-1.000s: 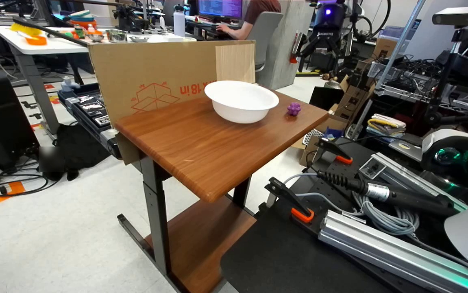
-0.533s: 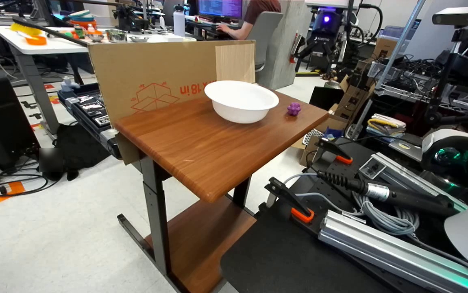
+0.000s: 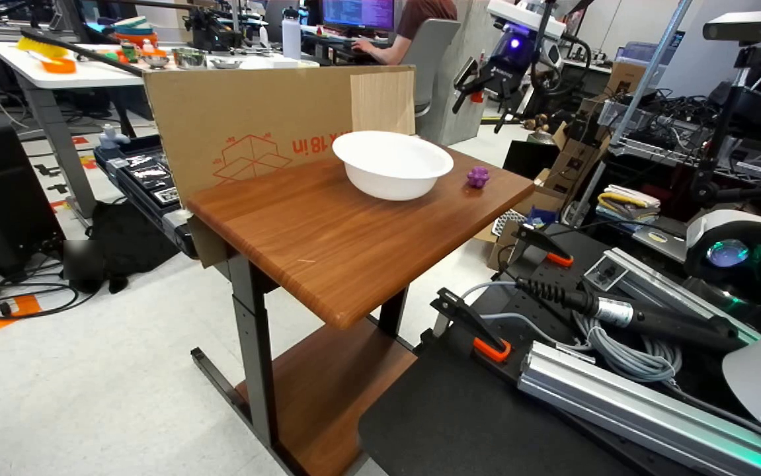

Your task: Put the purple object in the bowl

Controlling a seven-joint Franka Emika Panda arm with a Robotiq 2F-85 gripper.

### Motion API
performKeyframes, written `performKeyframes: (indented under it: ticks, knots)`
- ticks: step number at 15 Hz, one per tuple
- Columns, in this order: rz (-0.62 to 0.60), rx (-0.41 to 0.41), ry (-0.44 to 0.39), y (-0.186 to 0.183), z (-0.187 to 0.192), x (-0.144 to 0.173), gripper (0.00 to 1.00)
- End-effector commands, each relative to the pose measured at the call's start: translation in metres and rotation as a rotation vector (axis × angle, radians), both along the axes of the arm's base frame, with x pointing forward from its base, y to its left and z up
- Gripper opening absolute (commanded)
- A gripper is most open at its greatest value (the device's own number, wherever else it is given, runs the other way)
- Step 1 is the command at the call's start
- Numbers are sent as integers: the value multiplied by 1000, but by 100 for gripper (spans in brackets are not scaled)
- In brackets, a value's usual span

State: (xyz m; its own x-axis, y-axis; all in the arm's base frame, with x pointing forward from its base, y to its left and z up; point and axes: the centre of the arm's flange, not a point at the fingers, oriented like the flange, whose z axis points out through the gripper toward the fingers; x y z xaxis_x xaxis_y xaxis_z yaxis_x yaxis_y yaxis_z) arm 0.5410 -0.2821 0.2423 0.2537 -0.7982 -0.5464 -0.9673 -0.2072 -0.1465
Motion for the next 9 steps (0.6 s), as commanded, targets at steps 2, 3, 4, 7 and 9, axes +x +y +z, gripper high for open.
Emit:
performKeyframes:
  ticks: [2,3,4,7,9]
  knots:
    - [-33,54,-25,-4,-23,7,100]
    - [-41,64,-18,-4,-26,5,100]
    - [-50,67,-9,-5,-29,2,100]
    - [-91,67,13,-16,-41,-10,100]
    - [-109,73,27,-22,-47,-18,100]
